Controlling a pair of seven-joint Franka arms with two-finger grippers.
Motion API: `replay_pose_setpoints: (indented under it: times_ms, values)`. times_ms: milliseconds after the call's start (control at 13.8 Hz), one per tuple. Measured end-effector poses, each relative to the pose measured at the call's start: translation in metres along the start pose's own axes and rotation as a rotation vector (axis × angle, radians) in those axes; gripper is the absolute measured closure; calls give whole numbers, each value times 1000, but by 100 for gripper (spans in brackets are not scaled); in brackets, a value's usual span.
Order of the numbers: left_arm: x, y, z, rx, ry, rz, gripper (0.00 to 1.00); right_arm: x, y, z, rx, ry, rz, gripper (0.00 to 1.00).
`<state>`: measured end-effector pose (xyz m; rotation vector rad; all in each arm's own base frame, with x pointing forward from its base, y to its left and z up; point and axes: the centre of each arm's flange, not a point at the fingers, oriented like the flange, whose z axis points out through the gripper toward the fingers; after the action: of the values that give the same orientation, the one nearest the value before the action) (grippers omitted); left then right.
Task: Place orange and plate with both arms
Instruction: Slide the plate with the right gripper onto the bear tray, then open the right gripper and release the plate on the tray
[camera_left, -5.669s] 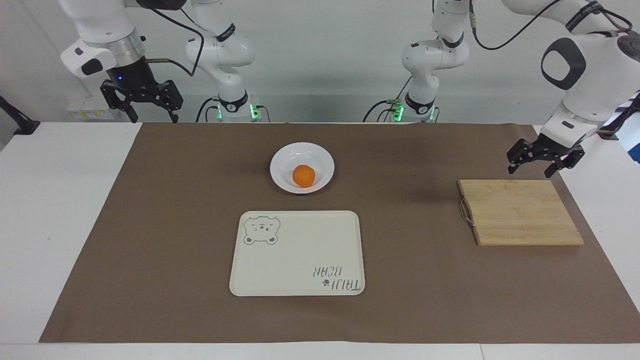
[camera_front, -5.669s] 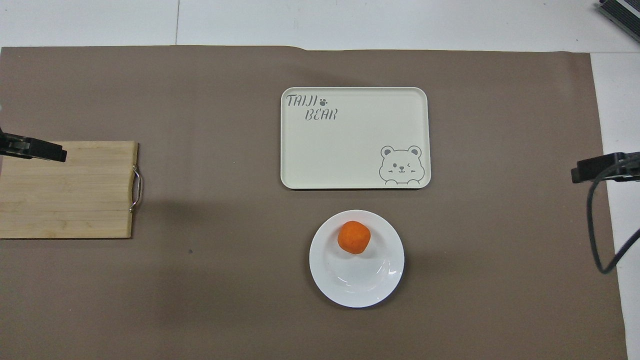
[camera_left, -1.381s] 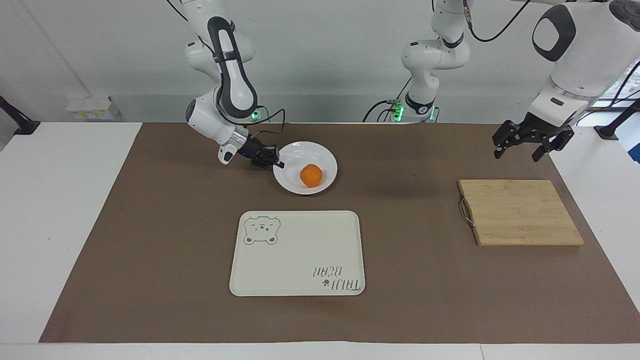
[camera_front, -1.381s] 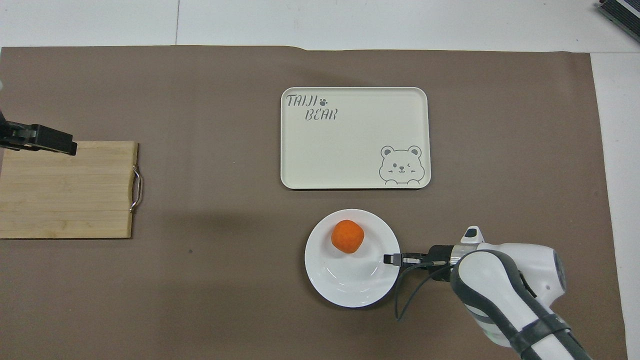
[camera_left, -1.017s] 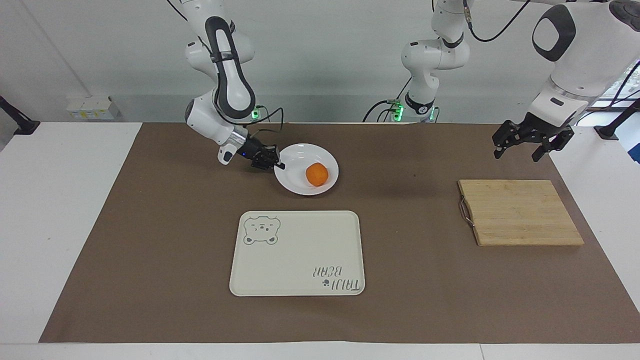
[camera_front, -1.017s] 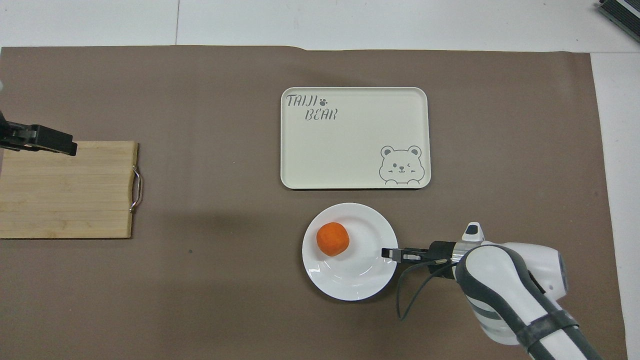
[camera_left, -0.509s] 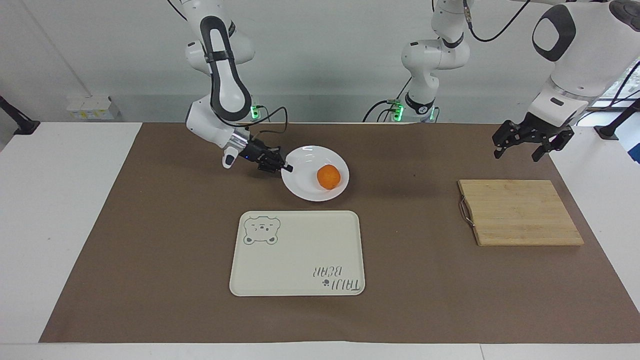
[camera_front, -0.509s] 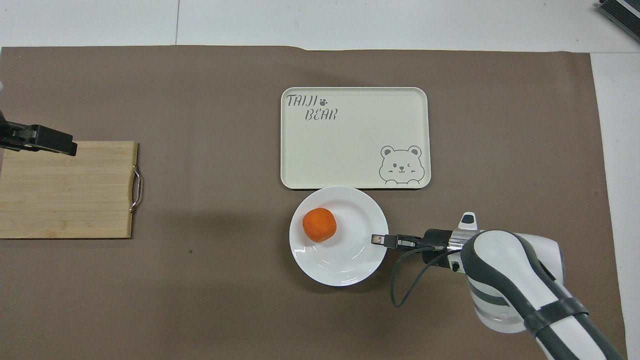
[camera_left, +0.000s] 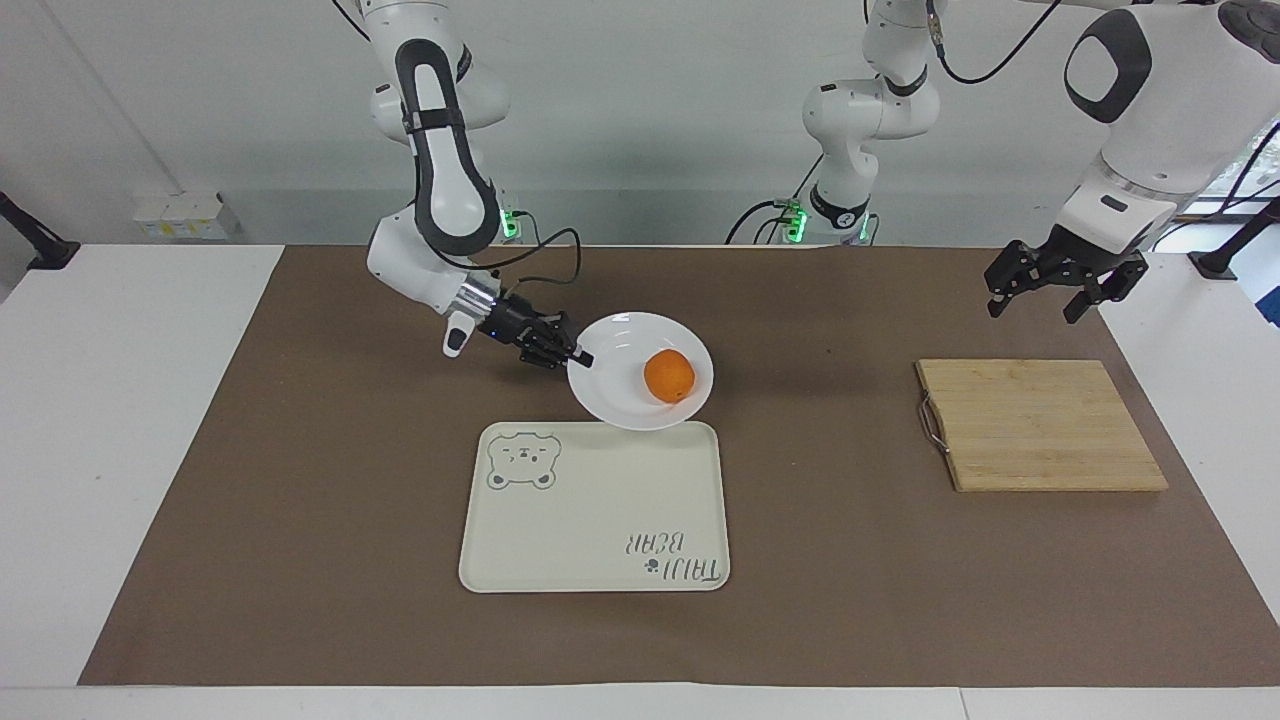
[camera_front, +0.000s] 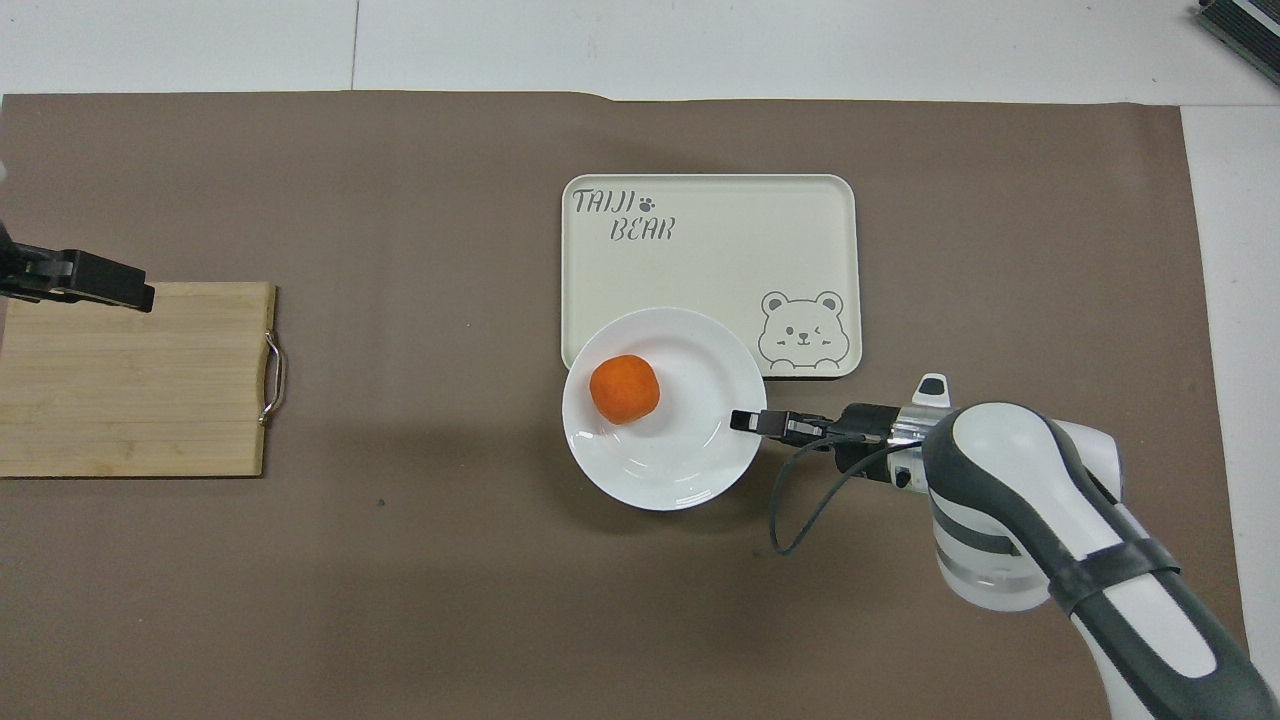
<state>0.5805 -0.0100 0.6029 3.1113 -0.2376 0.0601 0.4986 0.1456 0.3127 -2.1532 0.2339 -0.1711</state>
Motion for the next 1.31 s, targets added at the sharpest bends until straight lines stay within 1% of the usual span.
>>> replay_pose_setpoints:
  times_ms: [218, 363, 509, 654, 799, 945, 1308]
  values:
    - [0, 0, 0, 0, 0, 0, 0, 46, -9, -5, 9, 51, 28, 93]
    - [0, 0, 0, 0, 0, 0, 0, 76, -1, -11, 14, 78, 35, 93]
    - [0, 0, 0, 0, 0, 0, 0, 102, 9, -13, 23, 87, 39, 93]
    - [0, 0, 0, 0, 0, 0, 0, 124, 21, -15, 5, 98, 40, 93]
    - [0, 0, 0, 0, 0, 0, 0, 143, 34, -16, -12, 93, 48, 93]
    - [0, 0, 0, 0, 0, 0, 0, 150, 43, -13, -16, 84, 51, 93]
    - [0, 0, 0, 0, 0, 0, 0, 146, 44, -2, -47, 45, 41, 93]
